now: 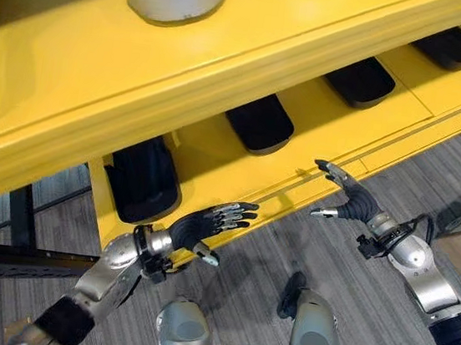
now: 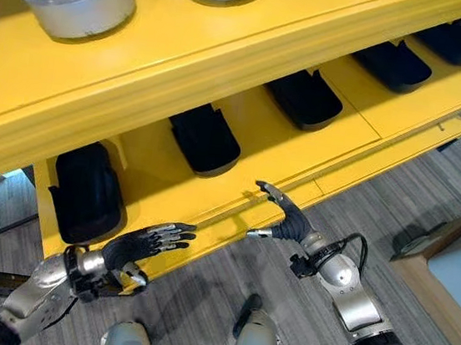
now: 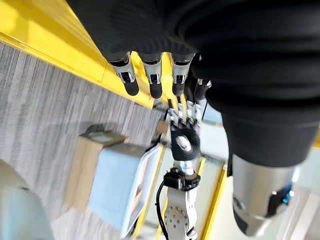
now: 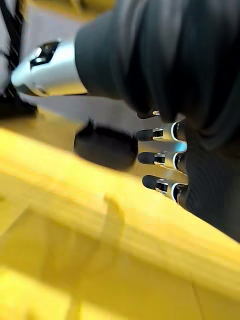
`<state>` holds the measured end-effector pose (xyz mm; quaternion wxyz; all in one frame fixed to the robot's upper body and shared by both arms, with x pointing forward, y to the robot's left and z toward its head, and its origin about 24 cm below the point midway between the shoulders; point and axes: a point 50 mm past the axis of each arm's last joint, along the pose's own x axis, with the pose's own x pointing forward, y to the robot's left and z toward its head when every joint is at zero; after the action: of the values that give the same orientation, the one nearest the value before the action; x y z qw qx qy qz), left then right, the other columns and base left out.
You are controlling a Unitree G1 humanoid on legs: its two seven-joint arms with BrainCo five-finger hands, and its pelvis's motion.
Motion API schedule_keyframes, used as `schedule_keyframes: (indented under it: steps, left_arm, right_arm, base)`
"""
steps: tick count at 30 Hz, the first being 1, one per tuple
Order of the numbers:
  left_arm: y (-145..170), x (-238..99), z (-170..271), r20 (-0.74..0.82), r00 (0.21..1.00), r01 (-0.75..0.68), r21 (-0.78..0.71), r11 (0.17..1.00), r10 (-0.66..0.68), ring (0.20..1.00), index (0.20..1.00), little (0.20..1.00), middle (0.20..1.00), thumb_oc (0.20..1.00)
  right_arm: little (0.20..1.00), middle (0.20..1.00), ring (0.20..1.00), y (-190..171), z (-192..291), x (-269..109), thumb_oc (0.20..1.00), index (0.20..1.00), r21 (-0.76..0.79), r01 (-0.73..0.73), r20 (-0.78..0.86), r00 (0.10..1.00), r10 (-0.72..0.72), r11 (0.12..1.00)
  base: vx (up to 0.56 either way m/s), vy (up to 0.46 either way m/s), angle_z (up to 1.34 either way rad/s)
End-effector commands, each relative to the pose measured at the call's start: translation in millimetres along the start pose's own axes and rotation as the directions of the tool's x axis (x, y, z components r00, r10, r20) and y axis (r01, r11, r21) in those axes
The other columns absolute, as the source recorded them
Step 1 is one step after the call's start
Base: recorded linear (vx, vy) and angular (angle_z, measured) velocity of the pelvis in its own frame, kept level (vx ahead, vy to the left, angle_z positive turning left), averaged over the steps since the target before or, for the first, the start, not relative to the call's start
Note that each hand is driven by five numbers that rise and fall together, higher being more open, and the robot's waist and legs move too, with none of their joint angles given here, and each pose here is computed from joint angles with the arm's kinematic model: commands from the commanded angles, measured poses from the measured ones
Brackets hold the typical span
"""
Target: Move parts from the plastic box to the shelf.
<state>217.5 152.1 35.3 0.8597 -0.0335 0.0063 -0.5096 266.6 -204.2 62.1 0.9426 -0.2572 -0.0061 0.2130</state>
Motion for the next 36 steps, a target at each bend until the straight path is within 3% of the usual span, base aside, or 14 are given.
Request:
schedule_keyframes:
  steps: [1, 12, 20, 28, 31, 36]
  left_arm:
    - [-14.7, -4.0, -4.0, -0.029, 0.999, -0.026, -0.006, 1.0, 0.026, 1.0, 1.0, 1.0, 1.0, 1.0]
    - [-22.9, -23.5, -26.5, -0.219, 0.971, -0.099, 0.009, 0.995, 0.099, 1.0, 1.0, 1.0, 1.0, 1.0]
    - [-17.5, -29.7, -17.9, -0.212, 0.969, -0.097, 0.131, 0.987, 0.124, 1.0, 1.0, 1.0, 1.0, 1.0]
    - [-17.5, -35.5, -21.5, -0.246, 0.949, -0.166, 0.138, 0.976, 0.196, 1.0, 1.0, 1.0, 1.0, 1.0]
    - [-18.6, -27.7, -17.2, -0.224, 0.967, -0.088, 0.147, 0.985, 0.12, 1.0, 1.0, 1.0, 1.0, 1.0]
    - [-14.3, -13.1, -18.3, -0.203, 0.968, -0.119, 0.144, 0.982, 0.147, 1.0, 1.0, 1.0, 1.0, 1.0]
  right_arm:
    - [1.0, 1.0, 1.0, 8.1, 30.4, 14.4, 1.0, 1.0, 0.019, -0.054, 0.144, 0.988, 0.051, 0.998]
    - [1.0, 1.0, 1.0, 29.3, 12.8, 11.4, 1.0, 1.0, 0.068, -0.061, 0.066, 0.996, 0.057, 0.996]
    - [1.0, 1.0, 1.0, 34.4, 11.8, 10.7, 1.0, 1.0, 0.035, -0.017, 0.086, 0.996, 0.013, 0.999]
    - [1.0, 1.0, 1.0, 29.3, 18.9, 16.9, 1.0, 1.0, -0.074, -0.033, 0.096, 0.995, 0.04, 0.997]
    - [1.0, 1.0, 1.0, 12.3, 14.4, 12.1, 1.0, 1.0, -0.135, 0.085, 0.029, 0.996, -0.082, 0.987]
    - [1.0, 1.0, 1.0, 5.6, 6.8, 10.5, 1.0, 1.0, -0.203, 0.227, 0.049, 0.974, -0.222, 0.952]
  base:
    - [-0.21, 0.607, -0.26]
    - [-0.11, 0.266, 0.1]
    - [-0.1, -0.122, 0.44]
    - [0.01, -0.304, 0.13]
    - [-0.24, -0.066, 0.72]
    - [-0.19, 0.103, 0.45]
